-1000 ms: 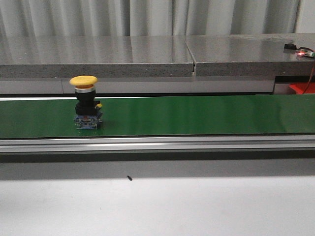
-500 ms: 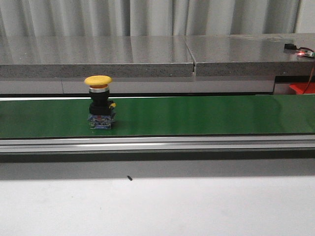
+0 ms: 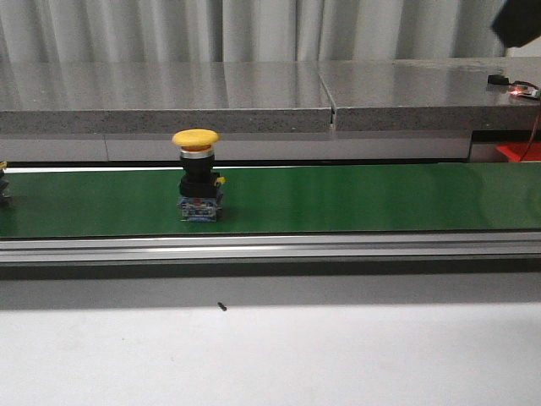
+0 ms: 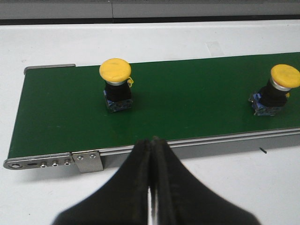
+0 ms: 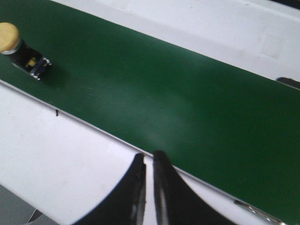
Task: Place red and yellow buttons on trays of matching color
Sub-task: 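Lower the right gripper onto the nearer yellow button on the belt and grasp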
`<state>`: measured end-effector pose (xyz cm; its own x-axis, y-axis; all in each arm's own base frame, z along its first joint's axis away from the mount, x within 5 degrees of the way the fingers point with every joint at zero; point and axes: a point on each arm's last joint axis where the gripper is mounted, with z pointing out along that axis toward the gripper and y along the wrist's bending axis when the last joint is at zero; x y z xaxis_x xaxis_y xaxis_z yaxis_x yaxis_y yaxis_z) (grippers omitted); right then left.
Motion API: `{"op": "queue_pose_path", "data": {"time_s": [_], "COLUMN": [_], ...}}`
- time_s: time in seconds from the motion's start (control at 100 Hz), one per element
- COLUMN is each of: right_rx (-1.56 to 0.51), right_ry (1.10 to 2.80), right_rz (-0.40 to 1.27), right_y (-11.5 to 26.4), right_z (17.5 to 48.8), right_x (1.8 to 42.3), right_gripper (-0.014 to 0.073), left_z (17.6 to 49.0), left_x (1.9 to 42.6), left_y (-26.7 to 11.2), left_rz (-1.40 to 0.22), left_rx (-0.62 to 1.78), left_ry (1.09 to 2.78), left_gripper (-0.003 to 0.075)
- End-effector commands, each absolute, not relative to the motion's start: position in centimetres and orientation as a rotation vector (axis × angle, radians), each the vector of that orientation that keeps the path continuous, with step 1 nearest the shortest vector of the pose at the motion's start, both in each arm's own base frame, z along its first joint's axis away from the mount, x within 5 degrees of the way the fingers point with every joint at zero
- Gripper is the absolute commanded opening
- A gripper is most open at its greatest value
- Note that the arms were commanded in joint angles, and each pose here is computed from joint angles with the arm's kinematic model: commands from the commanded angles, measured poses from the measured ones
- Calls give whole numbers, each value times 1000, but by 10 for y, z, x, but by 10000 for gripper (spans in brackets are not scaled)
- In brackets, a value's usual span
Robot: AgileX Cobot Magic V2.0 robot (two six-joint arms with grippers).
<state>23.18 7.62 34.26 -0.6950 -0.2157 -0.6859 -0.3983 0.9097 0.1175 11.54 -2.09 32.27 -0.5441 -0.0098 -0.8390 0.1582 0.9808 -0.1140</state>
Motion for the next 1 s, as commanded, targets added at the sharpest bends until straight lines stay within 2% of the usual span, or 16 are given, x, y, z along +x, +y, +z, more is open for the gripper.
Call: {"op": "queue_pose_path", "data": {"time_s": [0.0, 0.08, 0.16, 0.31, 0.55, 0.86, 0.93, 0.99], "right_rx": [-491, -562, -623, -757, -957, -999, -980, -961], "right_ry": [2304, 2324, 2342, 2389, 2374, 2284, 2266, 2242], "right_rz": [371, 398, 420, 446, 436, 388, 383, 378], "right_y": [93, 111, 127, 158, 195, 212, 213, 214], "right_z": [358, 357, 355, 344, 325, 300, 297, 298], "right_x": [245, 254, 262, 275, 295, 325, 330, 333], "right_gripper": [297, 477, 554, 549, 549, 547, 521, 465], "left_z": [336, 336, 336, 336, 336, 336, 336, 336], "left_x": [118, 118, 118, 118, 118, 118, 118, 118], "left_y": [-22, -22, -22, -22, -22, -22, -22, -22], "left_rz": [-229, -229, -229, -229, -229, -229, -229, -229], "left_rx": [94, 94, 94, 94, 94, 94, 94, 94], "left_ry": [2053, 2053, 2053, 2053, 2053, 2053, 2053, 2053], "left_gripper": [-20, -20, -20, -20, -20, -20, -20, -20]}}
